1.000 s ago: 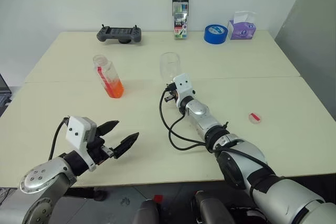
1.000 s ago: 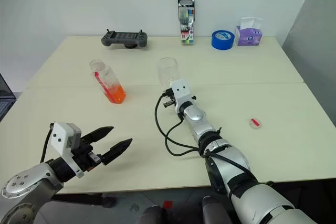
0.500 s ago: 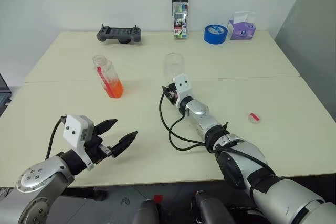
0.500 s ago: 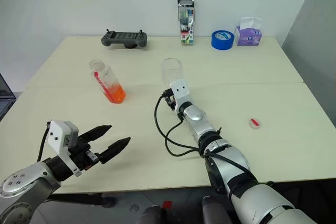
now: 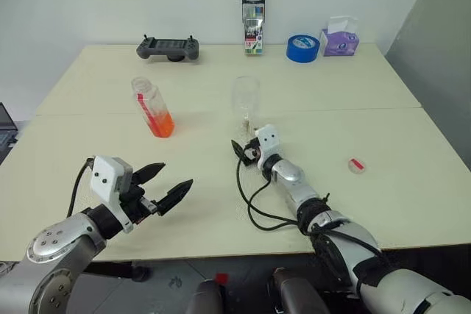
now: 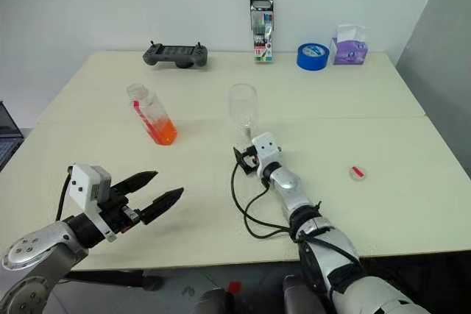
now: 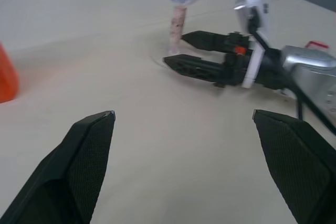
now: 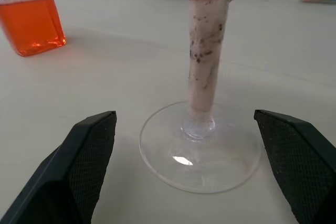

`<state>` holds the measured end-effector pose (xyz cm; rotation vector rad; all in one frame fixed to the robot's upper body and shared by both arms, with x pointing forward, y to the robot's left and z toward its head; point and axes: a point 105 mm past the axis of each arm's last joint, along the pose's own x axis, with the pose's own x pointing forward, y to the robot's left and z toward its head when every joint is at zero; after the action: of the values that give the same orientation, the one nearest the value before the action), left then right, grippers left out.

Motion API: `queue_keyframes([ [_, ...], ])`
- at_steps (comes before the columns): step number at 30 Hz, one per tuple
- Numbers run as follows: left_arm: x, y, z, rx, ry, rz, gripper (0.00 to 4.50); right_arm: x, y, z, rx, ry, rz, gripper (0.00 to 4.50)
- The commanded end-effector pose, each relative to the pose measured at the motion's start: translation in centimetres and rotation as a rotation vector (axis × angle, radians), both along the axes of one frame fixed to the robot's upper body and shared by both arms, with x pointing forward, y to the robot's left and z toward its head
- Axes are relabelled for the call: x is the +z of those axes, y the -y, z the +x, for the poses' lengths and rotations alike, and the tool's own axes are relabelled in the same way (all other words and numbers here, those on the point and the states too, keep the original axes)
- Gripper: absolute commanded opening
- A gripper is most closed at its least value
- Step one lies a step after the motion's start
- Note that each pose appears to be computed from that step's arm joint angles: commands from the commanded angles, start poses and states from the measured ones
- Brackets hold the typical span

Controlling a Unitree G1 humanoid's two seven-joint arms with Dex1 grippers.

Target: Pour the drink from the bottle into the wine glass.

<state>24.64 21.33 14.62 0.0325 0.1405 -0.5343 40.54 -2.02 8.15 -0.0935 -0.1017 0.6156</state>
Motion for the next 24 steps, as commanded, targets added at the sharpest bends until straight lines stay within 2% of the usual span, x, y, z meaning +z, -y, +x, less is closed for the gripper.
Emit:
queue_keyframes([
  [1,1.4,-2.2,1.0,0.117,0.092,0.032,4.5,2.0,2.9,-0.8,0.032,0.087,-0.007,4.48],
  [7,0.9,-4.6,3.4,0.322,0.159,0.041,4.5,7.2,6.4,-6.8,0.26,0.129,-0.041,4.48],
  [14,0.4,-6.4,7.2,0.511,0.213,0.009,4.5,12.0,5.9,-15.3,0.669,0.017,-0.067,4.48],
  [17,0.7,-6.7,8.4,0.531,0.237,0.009,4.5,12.4,6.0,-16.2,0.705,-0.035,-0.09,4.48],
  [24,1.2,-5.9,10.9,0.493,0.271,-0.005,4.5,13.5,5.6,-15.5,0.639,-0.045,-0.058,4.48],
])
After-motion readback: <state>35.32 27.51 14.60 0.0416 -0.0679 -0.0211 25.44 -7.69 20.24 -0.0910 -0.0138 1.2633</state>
